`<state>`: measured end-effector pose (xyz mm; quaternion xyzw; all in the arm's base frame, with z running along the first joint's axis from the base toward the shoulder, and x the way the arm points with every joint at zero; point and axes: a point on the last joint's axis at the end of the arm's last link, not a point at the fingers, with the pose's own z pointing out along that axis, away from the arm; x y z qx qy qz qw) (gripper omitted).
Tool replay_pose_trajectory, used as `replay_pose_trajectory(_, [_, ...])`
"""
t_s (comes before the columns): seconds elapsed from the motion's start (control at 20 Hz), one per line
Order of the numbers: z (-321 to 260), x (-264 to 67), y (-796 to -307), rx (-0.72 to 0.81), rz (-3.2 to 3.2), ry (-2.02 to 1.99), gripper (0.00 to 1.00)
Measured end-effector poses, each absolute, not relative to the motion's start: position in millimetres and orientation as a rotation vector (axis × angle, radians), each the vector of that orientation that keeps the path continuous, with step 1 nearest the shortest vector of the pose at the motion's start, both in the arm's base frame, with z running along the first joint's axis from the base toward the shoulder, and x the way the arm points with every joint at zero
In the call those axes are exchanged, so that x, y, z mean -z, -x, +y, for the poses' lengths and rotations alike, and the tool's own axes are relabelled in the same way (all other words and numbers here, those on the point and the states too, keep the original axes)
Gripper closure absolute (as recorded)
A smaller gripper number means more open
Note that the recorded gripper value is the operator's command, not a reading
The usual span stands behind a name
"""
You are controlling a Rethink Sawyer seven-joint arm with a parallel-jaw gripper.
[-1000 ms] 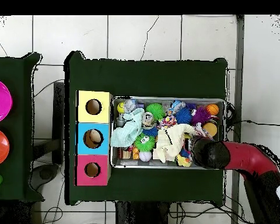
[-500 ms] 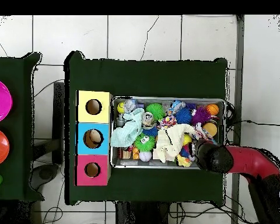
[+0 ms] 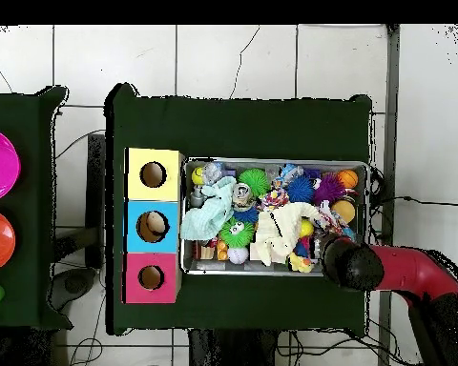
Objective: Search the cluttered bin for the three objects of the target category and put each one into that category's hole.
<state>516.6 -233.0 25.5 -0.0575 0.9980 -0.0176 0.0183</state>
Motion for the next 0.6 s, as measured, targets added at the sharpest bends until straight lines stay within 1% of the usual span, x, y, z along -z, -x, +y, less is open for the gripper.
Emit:
replay_pose_trajectory(0.3, [-221,-30,-504,0.088,3.050,0.279,0.00])
replay_pose_trajectory(0.6, [-202,-26,-490,0.099,3.004,0.383,0.00])
